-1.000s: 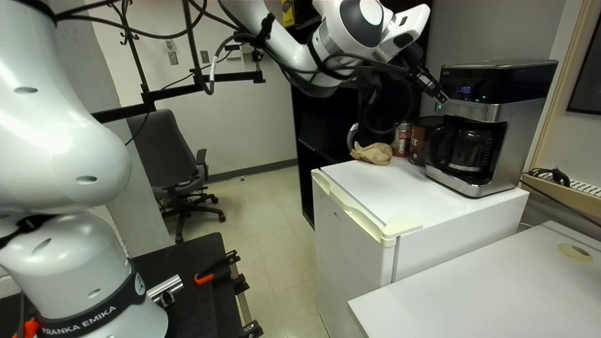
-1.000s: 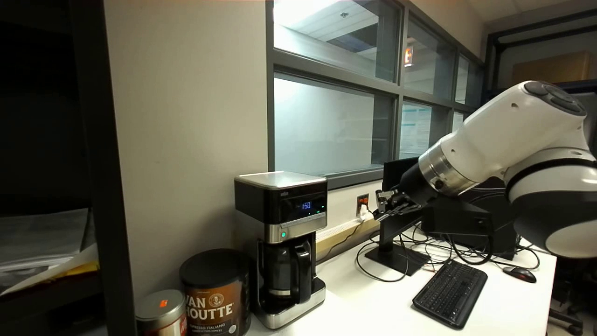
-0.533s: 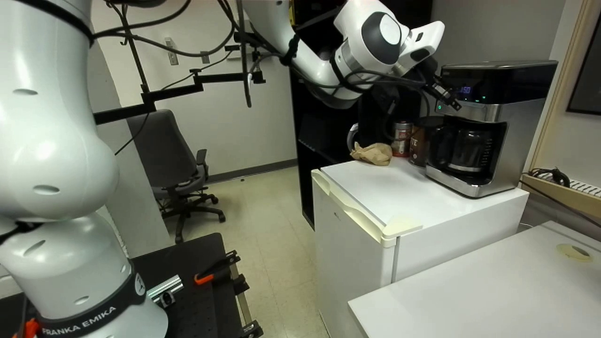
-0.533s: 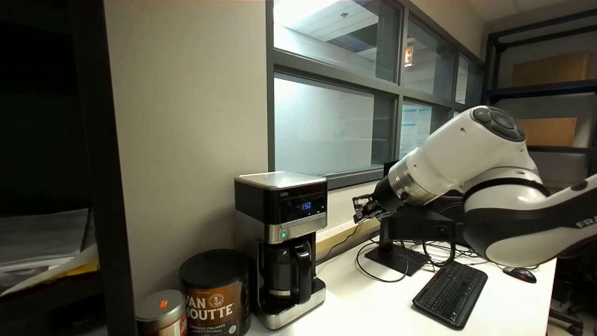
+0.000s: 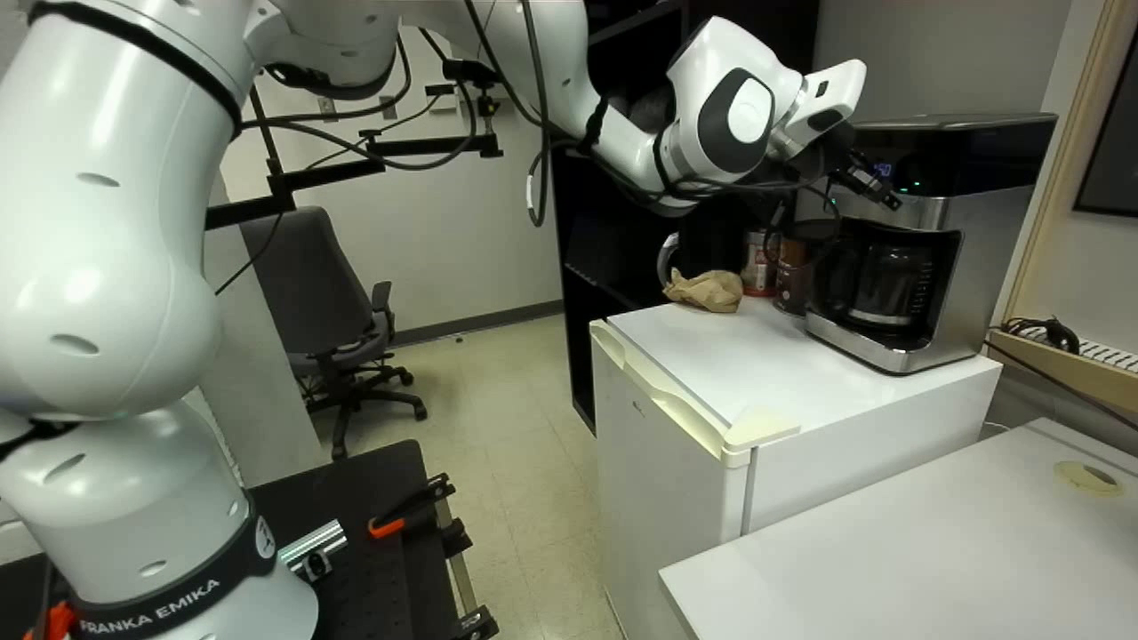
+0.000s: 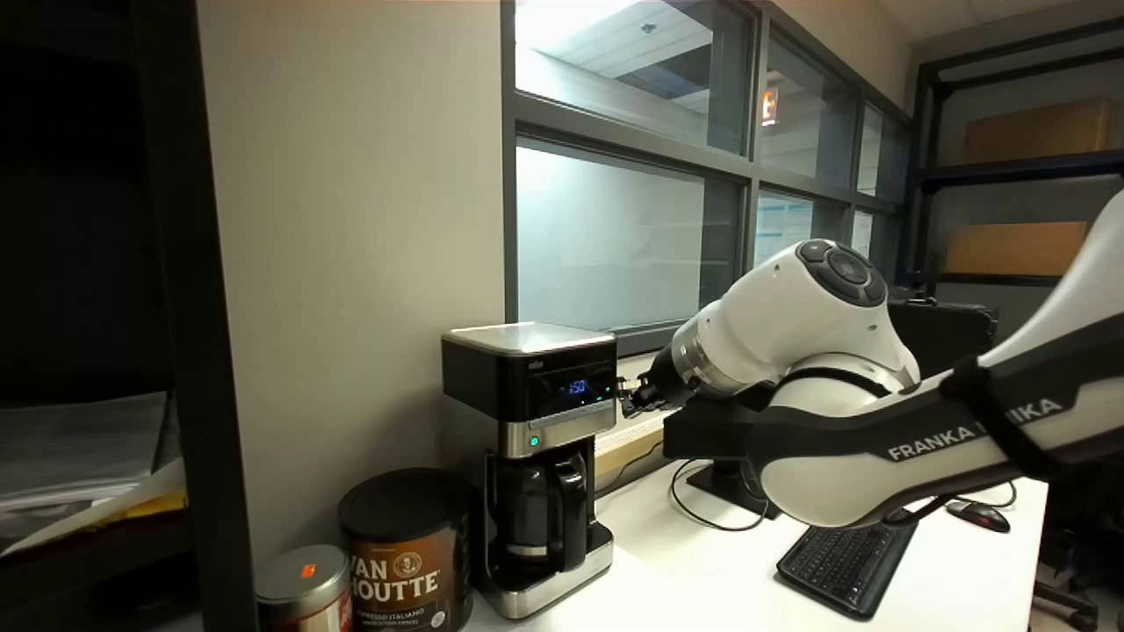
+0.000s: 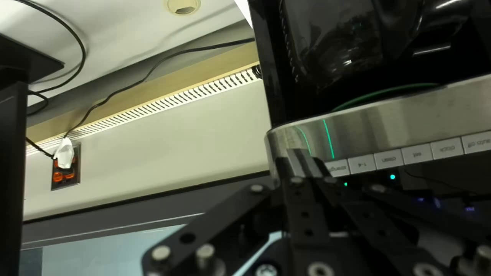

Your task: Press a button on the coffeemaker

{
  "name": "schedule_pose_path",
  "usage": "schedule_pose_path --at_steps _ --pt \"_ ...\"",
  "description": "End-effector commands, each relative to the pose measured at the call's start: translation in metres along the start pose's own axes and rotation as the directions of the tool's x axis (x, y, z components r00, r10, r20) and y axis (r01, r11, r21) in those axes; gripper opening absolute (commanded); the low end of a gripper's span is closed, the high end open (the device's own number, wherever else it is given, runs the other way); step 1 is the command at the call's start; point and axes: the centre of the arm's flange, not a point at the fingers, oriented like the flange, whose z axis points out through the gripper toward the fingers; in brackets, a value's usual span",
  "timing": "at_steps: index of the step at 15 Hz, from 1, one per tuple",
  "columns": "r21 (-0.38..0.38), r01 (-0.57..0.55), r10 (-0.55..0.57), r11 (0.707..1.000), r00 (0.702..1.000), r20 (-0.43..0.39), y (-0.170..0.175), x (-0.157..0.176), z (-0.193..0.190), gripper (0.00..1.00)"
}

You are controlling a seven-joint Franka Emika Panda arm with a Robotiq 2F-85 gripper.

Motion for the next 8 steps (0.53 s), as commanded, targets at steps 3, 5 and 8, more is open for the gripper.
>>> schedule_pose_path --at_steps 3,5,8 --pt "0.008 0.038 -0.038 0.999 0.998 -0.057 -0.025 0.008 0.038 0.0" --pt "0.01 0.041 -0.04 0.999 0.997 -0.068 -0.027 0.01 0.042 0.0" --pt "0.005 0.043 -0.043 0.999 0.996 -0.075 -0.026 0.011 0.048 0.0"
